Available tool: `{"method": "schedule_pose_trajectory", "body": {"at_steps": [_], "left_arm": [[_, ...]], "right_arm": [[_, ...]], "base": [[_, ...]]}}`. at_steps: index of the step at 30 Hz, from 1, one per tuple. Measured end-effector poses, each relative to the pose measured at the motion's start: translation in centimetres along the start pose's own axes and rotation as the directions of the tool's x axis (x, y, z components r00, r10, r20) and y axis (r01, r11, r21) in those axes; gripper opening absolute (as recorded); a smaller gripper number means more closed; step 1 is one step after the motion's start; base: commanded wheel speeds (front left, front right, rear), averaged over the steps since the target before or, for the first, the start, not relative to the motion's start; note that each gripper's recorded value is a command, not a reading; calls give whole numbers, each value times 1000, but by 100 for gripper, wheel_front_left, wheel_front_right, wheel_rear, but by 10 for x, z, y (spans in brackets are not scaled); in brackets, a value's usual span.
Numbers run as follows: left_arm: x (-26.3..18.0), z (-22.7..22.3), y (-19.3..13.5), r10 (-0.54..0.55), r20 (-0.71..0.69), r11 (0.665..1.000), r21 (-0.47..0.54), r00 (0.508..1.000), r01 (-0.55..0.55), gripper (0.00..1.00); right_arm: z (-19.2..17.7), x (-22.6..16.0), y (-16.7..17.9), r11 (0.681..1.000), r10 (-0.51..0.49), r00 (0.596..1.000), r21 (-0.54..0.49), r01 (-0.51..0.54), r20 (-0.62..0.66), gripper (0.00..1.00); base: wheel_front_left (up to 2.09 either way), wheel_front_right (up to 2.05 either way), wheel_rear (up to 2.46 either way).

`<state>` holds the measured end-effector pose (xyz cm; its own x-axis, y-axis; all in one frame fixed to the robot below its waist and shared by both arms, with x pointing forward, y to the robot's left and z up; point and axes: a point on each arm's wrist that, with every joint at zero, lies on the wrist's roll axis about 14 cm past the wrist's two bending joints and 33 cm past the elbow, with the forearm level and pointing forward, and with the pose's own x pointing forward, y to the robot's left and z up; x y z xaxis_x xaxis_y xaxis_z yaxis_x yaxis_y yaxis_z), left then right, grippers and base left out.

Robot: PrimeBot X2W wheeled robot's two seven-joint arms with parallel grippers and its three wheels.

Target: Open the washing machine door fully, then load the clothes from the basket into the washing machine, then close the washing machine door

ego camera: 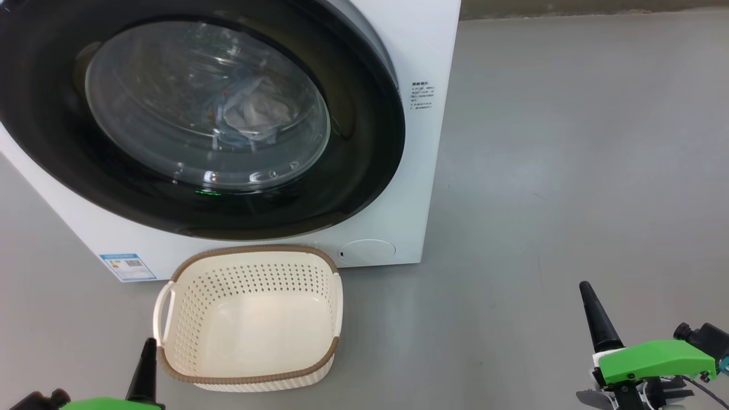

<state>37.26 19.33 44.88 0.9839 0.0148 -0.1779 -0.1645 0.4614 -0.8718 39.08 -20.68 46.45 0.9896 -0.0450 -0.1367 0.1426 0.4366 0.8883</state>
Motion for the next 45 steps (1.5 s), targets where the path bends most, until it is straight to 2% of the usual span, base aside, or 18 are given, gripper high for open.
{"method": "schedule_pose_trajectory", "body": {"at_steps": [11, 23, 33, 45], "left_arm": [[1, 2, -7, -19, 1, 993, -114, 1000, 19, 0], [-1, 4, -13, -40, -1, 971, -236, 999, 38, 0], [-2, 6, -19, -62, 1, 940, -337, 998, 58, 0], [-2, 9, -31, -104, 8, 882, -462, 994, 96, 0]], "right_arm": [[2, -4, 2, 994, 7, 1000, 108, -7, 2, 0], [5, -5, 11, 975, 36, 999, 221, -36, 4, 0], [10, -5, 19, 945, 63, 998, 319, -64, 13, 0], [13, -10, 24, 896, 89, 996, 435, -90, 23, 0]], "base": [[0, 0, 0], [0, 0, 0], [0, 0, 0], [0, 0, 0]]}}
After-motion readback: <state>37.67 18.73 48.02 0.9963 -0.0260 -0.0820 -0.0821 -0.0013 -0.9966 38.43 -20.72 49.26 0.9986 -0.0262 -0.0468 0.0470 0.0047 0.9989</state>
